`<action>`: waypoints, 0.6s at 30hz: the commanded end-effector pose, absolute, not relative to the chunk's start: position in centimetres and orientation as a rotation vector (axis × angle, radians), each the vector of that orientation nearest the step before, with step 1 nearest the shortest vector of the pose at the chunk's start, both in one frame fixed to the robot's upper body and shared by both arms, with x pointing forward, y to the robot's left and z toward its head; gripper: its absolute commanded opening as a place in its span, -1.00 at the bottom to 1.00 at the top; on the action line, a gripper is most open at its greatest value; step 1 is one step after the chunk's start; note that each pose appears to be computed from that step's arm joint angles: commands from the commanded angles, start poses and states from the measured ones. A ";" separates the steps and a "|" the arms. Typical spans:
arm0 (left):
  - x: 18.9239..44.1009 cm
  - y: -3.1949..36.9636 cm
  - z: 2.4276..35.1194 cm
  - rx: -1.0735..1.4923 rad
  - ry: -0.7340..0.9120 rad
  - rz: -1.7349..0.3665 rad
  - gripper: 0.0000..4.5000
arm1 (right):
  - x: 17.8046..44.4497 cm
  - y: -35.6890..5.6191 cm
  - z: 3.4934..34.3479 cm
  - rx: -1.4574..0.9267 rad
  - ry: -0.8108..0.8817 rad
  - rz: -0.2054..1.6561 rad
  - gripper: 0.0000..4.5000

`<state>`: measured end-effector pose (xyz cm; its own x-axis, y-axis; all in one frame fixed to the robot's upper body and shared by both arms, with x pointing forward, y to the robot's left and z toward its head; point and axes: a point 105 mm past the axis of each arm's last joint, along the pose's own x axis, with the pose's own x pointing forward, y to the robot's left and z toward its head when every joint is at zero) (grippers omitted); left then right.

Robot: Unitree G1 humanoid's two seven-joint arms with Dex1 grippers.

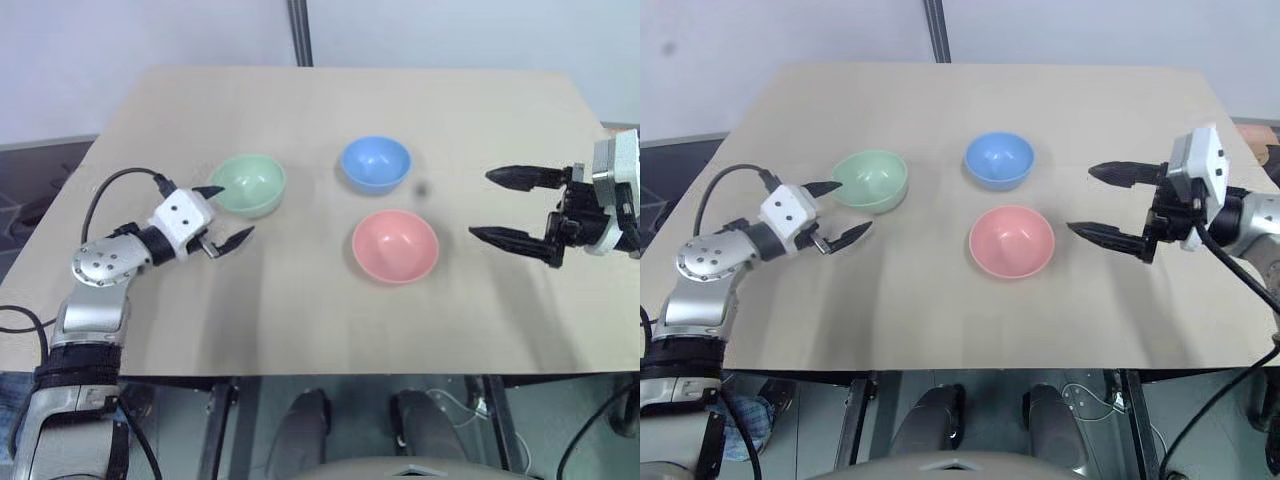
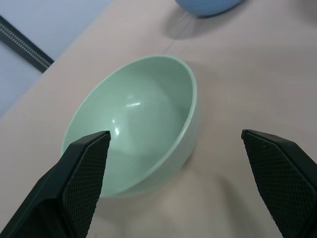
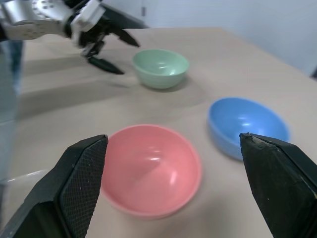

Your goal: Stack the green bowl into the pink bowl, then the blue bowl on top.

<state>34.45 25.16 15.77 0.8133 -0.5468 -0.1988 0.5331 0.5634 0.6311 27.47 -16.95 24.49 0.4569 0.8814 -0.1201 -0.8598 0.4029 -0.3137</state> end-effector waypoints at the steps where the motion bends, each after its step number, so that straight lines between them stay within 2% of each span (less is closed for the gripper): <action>1: 34.8 24.9 16.1 0.781 -0.033 -0.654 1.00 | 27.4 -16.8 25.3 -0.381 -0.115 1.082 0.98; 15: 35.7 24.1 14.3 0.886 0.037 -0.740 1.00 | 27.9 -17.5 25.6 -0.377 -0.129 1.012 0.98; 18: 35.9 24.1 14.2 0.884 0.033 -0.734 0.60 | 28.0 -17.6 25.5 -0.379 -0.124 1.000 1.00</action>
